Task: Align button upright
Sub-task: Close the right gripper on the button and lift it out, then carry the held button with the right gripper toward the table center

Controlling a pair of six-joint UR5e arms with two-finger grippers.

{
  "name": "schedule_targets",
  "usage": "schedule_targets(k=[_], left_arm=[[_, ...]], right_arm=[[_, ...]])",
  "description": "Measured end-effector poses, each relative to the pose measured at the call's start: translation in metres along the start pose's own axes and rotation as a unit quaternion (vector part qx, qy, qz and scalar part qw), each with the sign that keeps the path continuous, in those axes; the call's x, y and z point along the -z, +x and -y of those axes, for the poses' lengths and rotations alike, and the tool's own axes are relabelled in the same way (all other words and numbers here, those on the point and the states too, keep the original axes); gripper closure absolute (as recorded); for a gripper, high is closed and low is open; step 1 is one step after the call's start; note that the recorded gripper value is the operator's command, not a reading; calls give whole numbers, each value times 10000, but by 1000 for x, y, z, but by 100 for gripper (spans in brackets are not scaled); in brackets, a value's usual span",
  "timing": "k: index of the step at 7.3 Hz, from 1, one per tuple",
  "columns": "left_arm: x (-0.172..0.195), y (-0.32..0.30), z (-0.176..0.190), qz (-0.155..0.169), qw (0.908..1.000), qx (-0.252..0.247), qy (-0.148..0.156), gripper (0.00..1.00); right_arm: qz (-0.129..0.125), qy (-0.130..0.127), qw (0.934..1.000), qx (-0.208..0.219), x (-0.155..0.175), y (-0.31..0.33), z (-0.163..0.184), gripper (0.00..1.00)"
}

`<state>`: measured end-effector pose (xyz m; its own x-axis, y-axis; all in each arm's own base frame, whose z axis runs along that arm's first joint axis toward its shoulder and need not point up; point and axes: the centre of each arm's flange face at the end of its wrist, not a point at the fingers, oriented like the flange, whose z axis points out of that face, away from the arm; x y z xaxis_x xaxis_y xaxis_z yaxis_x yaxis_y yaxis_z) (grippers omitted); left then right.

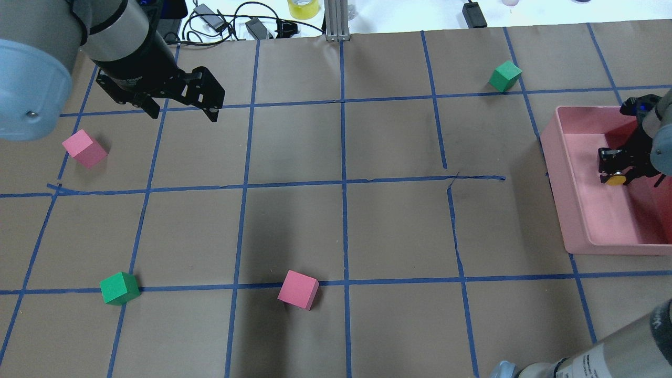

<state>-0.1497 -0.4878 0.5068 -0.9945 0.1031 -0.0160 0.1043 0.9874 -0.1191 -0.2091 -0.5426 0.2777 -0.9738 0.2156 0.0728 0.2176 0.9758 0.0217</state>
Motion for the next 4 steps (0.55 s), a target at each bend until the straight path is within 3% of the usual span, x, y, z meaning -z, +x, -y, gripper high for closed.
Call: schedule_targets(k=[2, 4], left_arm=[[0, 0, 0, 0, 10000, -4, 0, 0], [0, 0, 0, 1, 10000, 3, 0, 0]], right_arm=[[51, 92, 9995, 302, 64, -35, 15, 100], [37, 213, 9979, 611, 99, -107, 25, 100]])
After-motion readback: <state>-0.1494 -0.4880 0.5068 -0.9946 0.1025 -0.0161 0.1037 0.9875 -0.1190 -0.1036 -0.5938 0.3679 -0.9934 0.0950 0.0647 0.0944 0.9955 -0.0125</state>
